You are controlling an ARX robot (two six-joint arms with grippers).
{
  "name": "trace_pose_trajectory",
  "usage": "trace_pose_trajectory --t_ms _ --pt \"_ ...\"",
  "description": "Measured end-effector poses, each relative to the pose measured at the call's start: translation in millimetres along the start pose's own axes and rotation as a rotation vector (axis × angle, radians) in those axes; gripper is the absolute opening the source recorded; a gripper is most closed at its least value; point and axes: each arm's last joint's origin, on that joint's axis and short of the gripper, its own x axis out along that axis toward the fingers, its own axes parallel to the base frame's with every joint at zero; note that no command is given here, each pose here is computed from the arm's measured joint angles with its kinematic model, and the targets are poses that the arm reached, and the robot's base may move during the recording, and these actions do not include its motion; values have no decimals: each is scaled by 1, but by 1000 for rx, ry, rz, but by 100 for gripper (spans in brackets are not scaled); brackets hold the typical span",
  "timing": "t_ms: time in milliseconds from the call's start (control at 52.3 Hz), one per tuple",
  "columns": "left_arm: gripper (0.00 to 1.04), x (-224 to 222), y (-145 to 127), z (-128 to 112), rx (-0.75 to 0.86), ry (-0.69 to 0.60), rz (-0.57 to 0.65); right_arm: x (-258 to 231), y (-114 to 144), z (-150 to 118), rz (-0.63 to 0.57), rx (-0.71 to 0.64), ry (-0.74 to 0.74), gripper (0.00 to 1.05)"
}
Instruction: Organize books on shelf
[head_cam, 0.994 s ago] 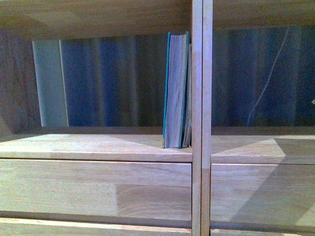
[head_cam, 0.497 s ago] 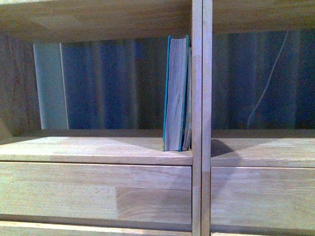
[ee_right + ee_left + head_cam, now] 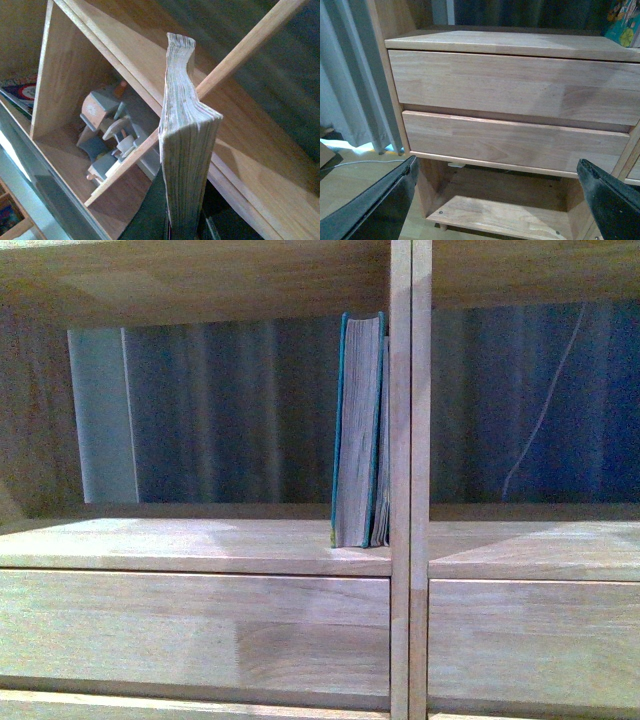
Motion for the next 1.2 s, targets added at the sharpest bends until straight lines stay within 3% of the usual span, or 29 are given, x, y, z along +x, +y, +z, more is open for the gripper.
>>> trace_pose_trajectory --t_ms 96,191,268,631,707,822,936,1204 --pt "97 0 0 -1 -7 13 -27 0 -2 -2 -6 -6 5 7" --pt "97 5 5 -2 -173 303 -399 0 -3 -1 -9 -11 5 7" --pt "97 6 7 3 -245 329 -559 -1 -7 1 -24 -22 -5 7" --pt "97 4 28 47 -245 268 -595 -8 -26 7 -89 -29 -34 7" --pt "97 8 35 65 -231 228 -596 -8 -26 8 -92 -29 -36 7" --pt "97 23 47 120 -143 96 -623 -8 -26 7 -87 -27 -35 7" --pt "97 37 48 159 -117 16 -673 -7 -24 5 -82 -20 -30 7" --pt "97 75 28 215 -267 -2 -876 0 -10 2 -59 6 -43 7"
